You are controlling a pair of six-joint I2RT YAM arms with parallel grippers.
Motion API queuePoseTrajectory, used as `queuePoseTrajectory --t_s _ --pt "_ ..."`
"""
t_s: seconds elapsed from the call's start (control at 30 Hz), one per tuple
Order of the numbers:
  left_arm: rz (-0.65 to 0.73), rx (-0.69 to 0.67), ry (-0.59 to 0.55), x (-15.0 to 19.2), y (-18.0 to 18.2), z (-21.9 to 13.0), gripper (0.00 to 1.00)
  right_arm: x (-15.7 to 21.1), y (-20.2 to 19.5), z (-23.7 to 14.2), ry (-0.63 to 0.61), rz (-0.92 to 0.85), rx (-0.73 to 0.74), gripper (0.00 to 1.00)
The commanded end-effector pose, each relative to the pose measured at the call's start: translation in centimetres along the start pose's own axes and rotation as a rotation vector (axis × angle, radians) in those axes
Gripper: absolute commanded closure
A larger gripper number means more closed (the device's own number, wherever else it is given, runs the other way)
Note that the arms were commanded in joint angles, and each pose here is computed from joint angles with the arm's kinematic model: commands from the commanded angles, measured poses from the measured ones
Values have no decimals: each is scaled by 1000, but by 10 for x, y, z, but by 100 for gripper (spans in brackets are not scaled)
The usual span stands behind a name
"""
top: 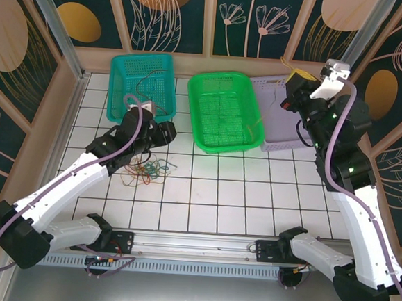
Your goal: Untangle the cables
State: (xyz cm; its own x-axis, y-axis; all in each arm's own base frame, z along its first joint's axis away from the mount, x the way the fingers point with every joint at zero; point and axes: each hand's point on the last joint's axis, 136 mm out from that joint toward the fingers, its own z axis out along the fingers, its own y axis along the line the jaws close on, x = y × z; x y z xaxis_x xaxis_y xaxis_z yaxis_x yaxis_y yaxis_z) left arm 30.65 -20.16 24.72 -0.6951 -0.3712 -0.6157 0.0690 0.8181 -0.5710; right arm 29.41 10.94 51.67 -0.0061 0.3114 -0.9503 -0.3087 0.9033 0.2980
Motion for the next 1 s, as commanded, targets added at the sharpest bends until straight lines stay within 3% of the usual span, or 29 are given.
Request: queuePoseTrajectory --t_s 0.0,0.2,0.47,0.7,0.97 --pt "22 287 -72 -32 -67 -21 52 -40 5 -5 -161 -82 -16 100" --pt "51 427 -147 -60 -108 -40 52 -53 -13 10 -243 -188 56 100" --pt "36 454 -117 -58 -117 -36 53 -52 -95 56 -206 -200 220 100" --pt "42 416 -133 -59 -109 -40 52 8 -153 91 -6 -139 326 100" --pt "35 384 -137 -55 -98 -42 52 62 -190 80 80 -77 465 100"
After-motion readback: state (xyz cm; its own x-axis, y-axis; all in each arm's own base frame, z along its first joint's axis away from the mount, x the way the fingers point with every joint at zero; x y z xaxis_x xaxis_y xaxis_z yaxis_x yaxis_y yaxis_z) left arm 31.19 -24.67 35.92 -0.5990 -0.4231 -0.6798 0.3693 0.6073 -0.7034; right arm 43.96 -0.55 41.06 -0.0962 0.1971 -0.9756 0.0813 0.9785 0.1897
